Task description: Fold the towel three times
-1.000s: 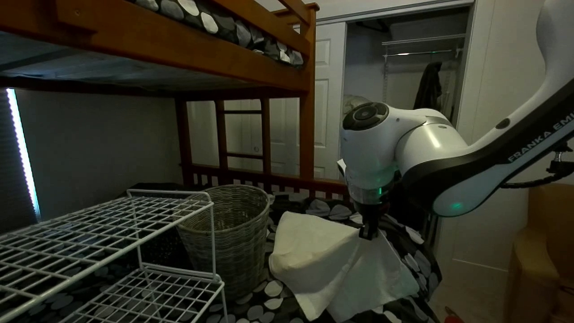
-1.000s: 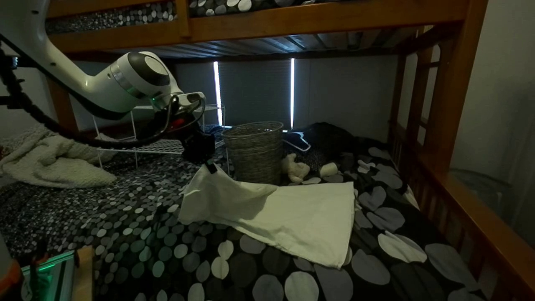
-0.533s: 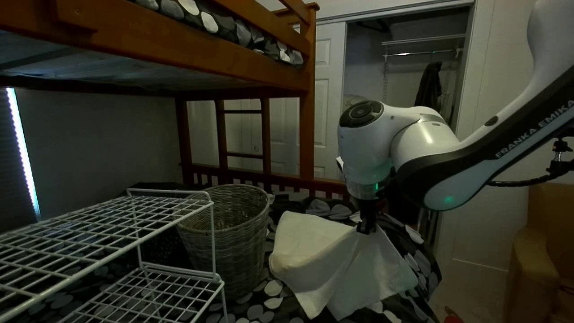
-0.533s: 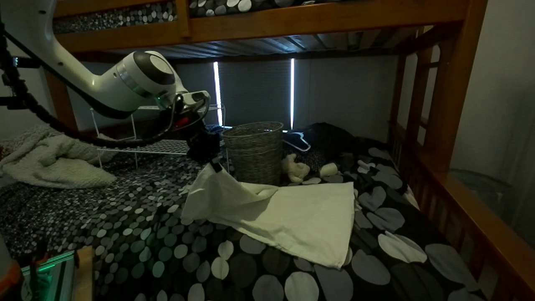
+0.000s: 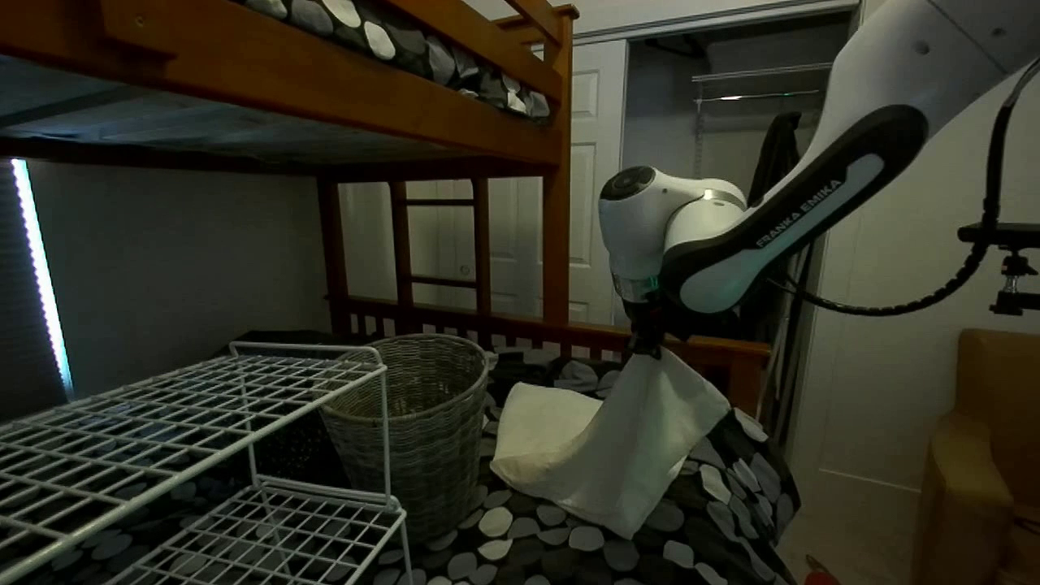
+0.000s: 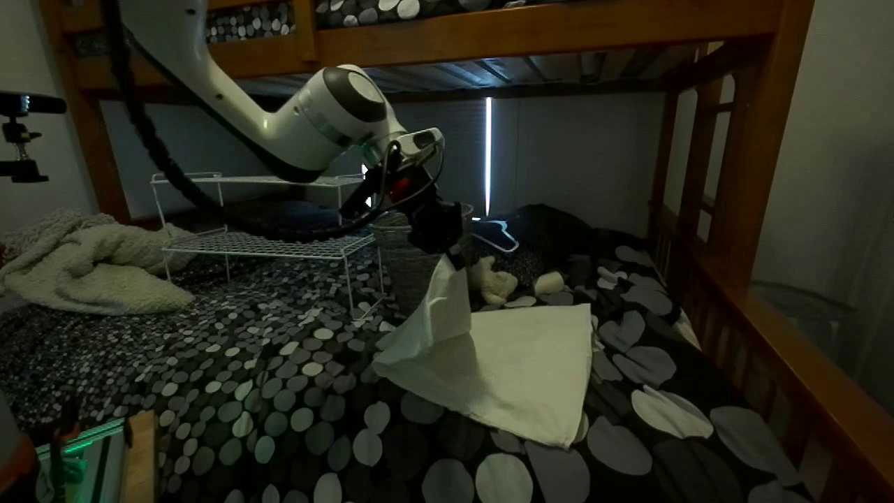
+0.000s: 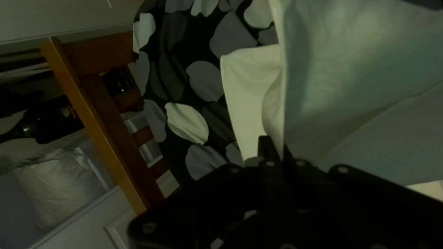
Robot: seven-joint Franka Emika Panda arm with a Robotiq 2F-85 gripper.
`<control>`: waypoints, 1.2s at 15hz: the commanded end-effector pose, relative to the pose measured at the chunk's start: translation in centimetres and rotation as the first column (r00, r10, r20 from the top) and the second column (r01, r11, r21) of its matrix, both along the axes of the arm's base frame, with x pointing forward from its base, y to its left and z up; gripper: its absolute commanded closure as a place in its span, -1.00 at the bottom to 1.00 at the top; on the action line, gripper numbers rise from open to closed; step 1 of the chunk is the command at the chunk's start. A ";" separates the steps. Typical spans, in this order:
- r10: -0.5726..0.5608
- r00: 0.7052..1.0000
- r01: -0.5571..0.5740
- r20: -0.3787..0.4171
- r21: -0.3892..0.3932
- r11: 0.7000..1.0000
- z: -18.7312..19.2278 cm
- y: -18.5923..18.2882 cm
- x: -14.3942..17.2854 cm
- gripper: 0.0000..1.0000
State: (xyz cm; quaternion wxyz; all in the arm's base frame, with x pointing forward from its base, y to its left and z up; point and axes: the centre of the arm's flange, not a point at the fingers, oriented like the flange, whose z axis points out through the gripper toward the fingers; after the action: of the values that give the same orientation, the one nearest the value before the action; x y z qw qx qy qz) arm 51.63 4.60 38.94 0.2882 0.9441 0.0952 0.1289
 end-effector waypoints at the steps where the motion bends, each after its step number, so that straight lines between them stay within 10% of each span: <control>1: -0.089 0.992 0.086 0.093 0.041 0.995 -1.0 -1.1 6.5 1.00; 2: -0.052 0.997 0.051 0.052 0.025 0.998 0.1 -0.9 3.0 0.98; 7: -0.090 0.994 0.087 0.068 0.042 0.995 -0.9 -1.4 5.7 1.00; 18: -0.237 0.938 0.194 0.252 0.184 0.964 -8.2 -3.9 17.0 1.00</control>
State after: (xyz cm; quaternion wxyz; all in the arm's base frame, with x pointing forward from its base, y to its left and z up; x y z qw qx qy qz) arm 64.82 0.78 33.38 0.2478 0.9477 -0.0343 0.1984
